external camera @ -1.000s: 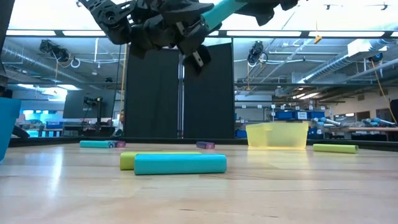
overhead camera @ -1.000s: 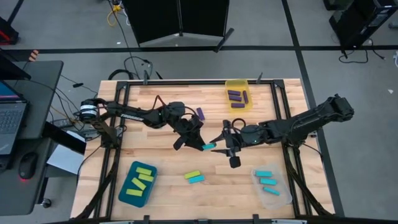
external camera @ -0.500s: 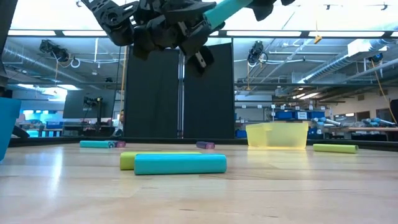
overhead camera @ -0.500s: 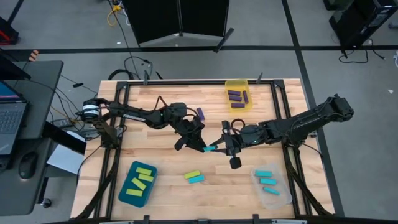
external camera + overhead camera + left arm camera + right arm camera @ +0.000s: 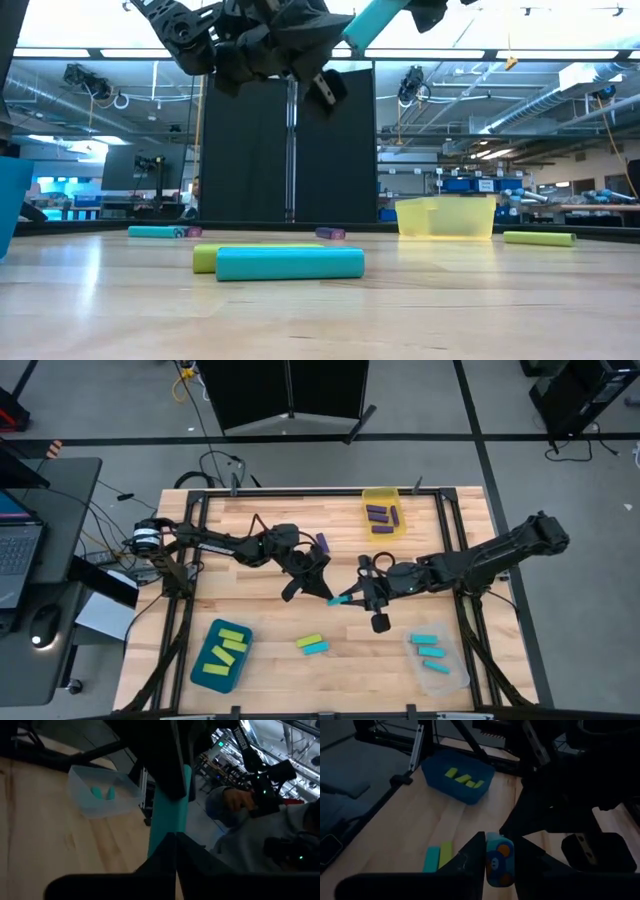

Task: Sort blocks
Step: Put the light blue block into the transparent bin

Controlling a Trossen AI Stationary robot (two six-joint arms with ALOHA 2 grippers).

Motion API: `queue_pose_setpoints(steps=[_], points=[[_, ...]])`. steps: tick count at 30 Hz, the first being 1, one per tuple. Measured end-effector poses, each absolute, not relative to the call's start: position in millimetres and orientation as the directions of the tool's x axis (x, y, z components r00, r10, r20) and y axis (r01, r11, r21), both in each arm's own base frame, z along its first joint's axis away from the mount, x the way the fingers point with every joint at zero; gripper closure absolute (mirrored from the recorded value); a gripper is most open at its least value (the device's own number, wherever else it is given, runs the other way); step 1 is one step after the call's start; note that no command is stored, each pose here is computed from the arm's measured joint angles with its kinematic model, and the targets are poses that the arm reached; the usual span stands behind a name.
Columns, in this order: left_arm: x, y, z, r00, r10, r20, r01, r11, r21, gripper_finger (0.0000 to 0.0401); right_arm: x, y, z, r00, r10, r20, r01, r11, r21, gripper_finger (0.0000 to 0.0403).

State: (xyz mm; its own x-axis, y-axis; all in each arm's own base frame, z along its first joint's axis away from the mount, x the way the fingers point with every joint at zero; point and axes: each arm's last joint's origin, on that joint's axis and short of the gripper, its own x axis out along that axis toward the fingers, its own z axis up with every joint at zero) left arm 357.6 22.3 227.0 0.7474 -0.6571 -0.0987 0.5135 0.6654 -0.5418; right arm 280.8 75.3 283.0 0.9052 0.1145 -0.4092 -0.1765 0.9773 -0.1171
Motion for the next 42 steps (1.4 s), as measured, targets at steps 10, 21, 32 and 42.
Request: queue_pose_setpoints(steps=[10, 21, 32, 42], points=[[359.1, 25.5, 225.9, 0.807, -0.579, -0.114, 0.502, 0.776, -0.383, 0.0366, 251.7, 80.7, 291.4, 0.848, 0.175, -0.500, -0.151, 0.985, 0.088, 0.0324], [360.1, 29.7, 224.3, 0.855, -0.500, -0.134, 0.446, 0.843, -0.301, 0.0391, 197.9, 108.3, 269.9, 0.441, 0.412, -0.797, 0.114, 0.855, 0.506, 0.0324], [359.4, 29.7, 224.8, 0.855, -0.499, -0.139, 0.447, 0.847, -0.287, 0.0391, 147.5, 136.1, 240.0, 0.124, 0.351, -0.928, 0.428, 0.825, 0.369, 0.0324], [354.1, 30.1, 234.9, 0.879, -0.457, -0.139, 0.424, 0.880, -0.213, 0.0391, 135.5, 134.7, 190.8, 0.054, 0.385, -0.921, 0.488, 0.795, 0.361, 0.0324]])
